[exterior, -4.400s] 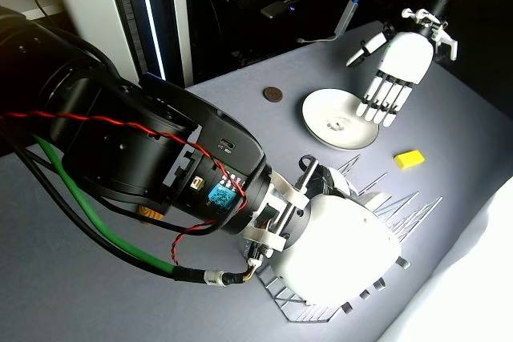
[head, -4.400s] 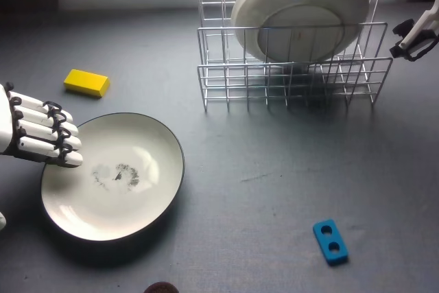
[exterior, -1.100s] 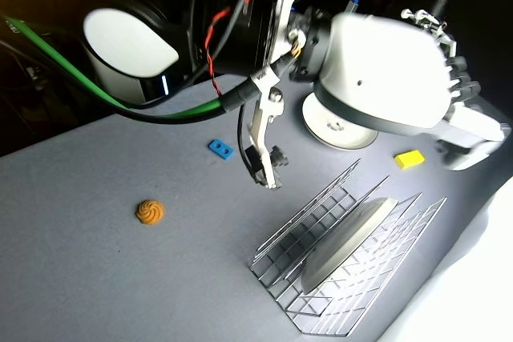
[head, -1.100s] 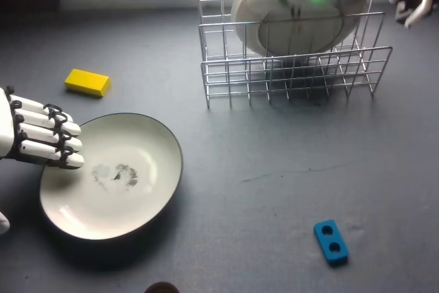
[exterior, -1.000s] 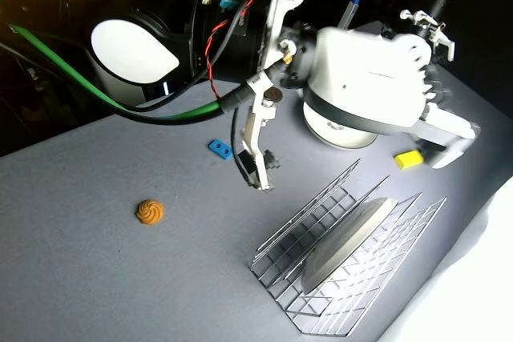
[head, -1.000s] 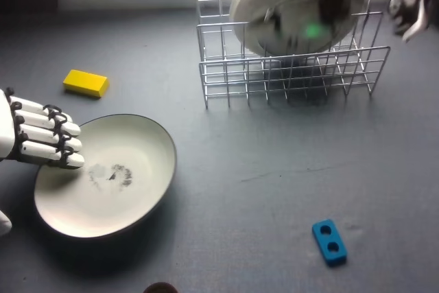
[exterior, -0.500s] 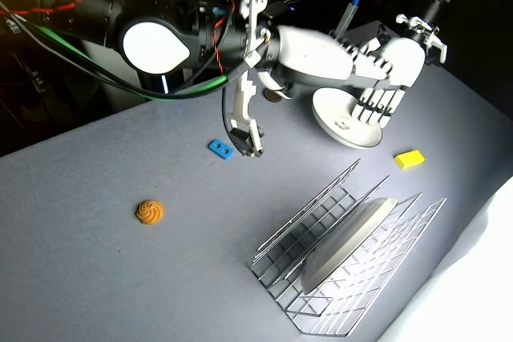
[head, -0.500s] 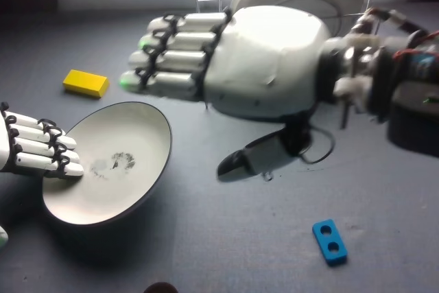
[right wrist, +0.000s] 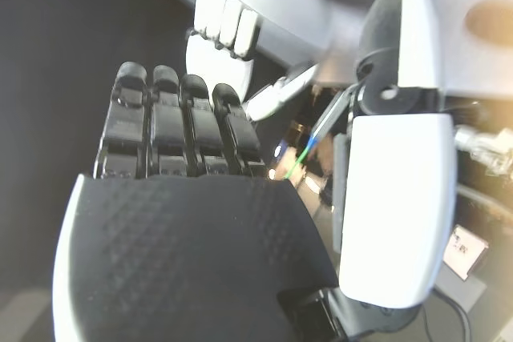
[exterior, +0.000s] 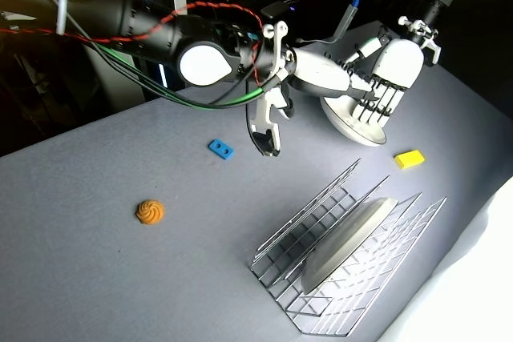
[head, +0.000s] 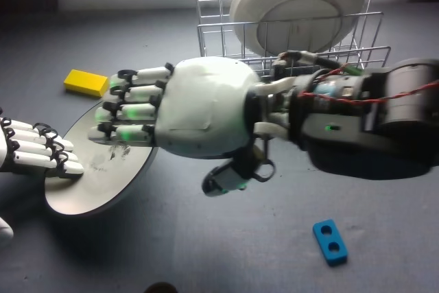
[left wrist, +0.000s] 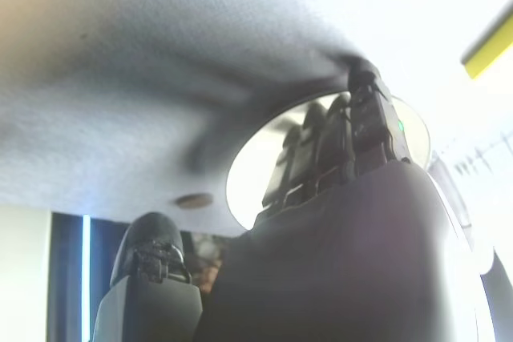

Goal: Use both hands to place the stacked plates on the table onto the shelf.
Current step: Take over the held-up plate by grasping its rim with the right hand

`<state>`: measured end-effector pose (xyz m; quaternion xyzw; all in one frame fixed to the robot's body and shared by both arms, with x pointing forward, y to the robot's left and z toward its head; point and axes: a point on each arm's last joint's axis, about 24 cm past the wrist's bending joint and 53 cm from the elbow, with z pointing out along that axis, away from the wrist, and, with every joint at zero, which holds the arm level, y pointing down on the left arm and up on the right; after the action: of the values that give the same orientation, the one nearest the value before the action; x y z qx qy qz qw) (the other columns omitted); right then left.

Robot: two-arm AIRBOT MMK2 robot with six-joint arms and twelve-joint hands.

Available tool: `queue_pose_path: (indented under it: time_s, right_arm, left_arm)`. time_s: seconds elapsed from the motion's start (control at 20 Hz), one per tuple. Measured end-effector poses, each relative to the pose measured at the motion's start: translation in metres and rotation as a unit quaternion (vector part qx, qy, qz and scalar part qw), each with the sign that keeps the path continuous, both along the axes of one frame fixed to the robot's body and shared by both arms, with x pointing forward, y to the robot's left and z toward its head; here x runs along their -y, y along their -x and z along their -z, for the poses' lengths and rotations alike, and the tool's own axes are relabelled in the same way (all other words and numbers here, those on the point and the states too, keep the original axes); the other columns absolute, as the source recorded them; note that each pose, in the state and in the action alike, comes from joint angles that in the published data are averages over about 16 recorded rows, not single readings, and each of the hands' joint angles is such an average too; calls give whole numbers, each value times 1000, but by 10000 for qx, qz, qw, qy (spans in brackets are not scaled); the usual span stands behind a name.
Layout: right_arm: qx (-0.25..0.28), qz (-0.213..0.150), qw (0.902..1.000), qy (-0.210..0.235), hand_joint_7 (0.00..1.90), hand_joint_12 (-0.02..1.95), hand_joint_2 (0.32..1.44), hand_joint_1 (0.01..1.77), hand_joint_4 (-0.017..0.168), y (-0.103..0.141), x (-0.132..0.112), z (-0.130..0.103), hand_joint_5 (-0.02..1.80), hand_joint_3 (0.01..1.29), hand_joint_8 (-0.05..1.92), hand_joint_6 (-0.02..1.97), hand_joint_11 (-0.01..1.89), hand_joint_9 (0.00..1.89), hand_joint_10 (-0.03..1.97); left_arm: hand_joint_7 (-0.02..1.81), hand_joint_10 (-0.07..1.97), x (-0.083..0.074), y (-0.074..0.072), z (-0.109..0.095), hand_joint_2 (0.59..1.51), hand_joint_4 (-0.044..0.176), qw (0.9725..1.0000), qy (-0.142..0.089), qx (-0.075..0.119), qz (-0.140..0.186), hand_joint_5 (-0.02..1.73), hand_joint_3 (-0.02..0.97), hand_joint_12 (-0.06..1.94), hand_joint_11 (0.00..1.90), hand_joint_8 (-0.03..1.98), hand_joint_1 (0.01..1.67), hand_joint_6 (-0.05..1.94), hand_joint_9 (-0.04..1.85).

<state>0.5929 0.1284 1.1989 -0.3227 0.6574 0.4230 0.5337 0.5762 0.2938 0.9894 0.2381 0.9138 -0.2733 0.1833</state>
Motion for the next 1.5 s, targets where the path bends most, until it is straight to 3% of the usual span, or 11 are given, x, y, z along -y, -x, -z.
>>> queue_pose_path:
  time_s: [0.2,0.55,0.85,1.3,1.5]
  right_arm:
    - [17,-19,9998,171,10,69,895,1035,4,-9,-20,16,21,15,16,34,23,20,24]
    - [62,-12,9995,293,12,150,920,1083,5,-22,-47,34,21,15,17,34,21,15,24]
    - [130,-22,9994,328,74,465,971,1143,5,-25,-59,42,77,15,17,34,18,73,31]
    - [171,-66,9996,192,509,965,1052,1258,-1,-23,-69,39,459,15,37,69,312,545,61]
    - [192,-91,9997,104,737,1093,1045,1286,-4,-21,-72,35,650,15,113,162,532,790,228]
  left_arm:
    - [-5,-56,-2,1,2,1127,-6,9998,63,-134,-136,-16,17,-3,24,-1,13,-23,-28]
    - [-5,-57,-3,1,2,1124,-6,9996,100,-196,-193,-15,17,-13,24,-2,13,-12,-29]
    - [-4,-57,-3,1,2,1120,-6,9995,104,-204,-197,-14,17,-13,23,-2,14,-9,-29]
    - [-2,-58,-3,0,2,1124,-5,9995,105,-207,-195,-12,17,-13,23,-2,14,-11,-29]
    - [0,-58,-2,0,2,1126,-5,9996,108,-200,-186,-12,17,-13,23,-3,14,-13,-29]
